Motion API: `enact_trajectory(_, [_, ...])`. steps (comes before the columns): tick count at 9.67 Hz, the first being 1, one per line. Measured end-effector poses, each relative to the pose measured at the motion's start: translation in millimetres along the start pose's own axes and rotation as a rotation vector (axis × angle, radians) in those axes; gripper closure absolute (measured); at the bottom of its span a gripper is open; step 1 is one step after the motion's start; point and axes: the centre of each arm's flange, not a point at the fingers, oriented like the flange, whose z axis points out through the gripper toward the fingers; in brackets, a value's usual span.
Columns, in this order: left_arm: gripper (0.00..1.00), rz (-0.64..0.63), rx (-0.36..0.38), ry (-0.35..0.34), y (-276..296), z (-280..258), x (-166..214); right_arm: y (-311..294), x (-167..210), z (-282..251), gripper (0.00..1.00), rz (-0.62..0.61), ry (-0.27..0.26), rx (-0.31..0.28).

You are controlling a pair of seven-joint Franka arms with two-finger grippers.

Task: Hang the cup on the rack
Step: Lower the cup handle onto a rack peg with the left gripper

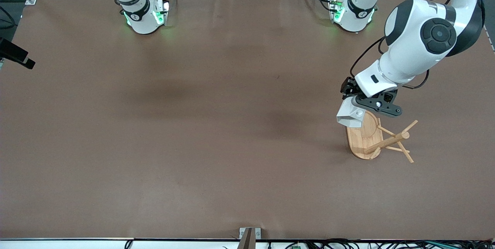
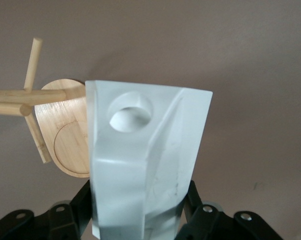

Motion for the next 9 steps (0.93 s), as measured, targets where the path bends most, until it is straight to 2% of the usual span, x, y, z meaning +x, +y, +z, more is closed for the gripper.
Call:
enact_trajectory(5, [0.26,0.084,0.004,0.022,-32.1,18.2,-0.6,4.4,0.5,0.3,0.00,-0.065,-0.001,-0.004])
enact_trajectory(9, [0.26,0.086,-0.003,0.036,-38.4,36.3,7.7,4.7,0.5,0.3,0.00,-0.070,-0.001,-0.006])
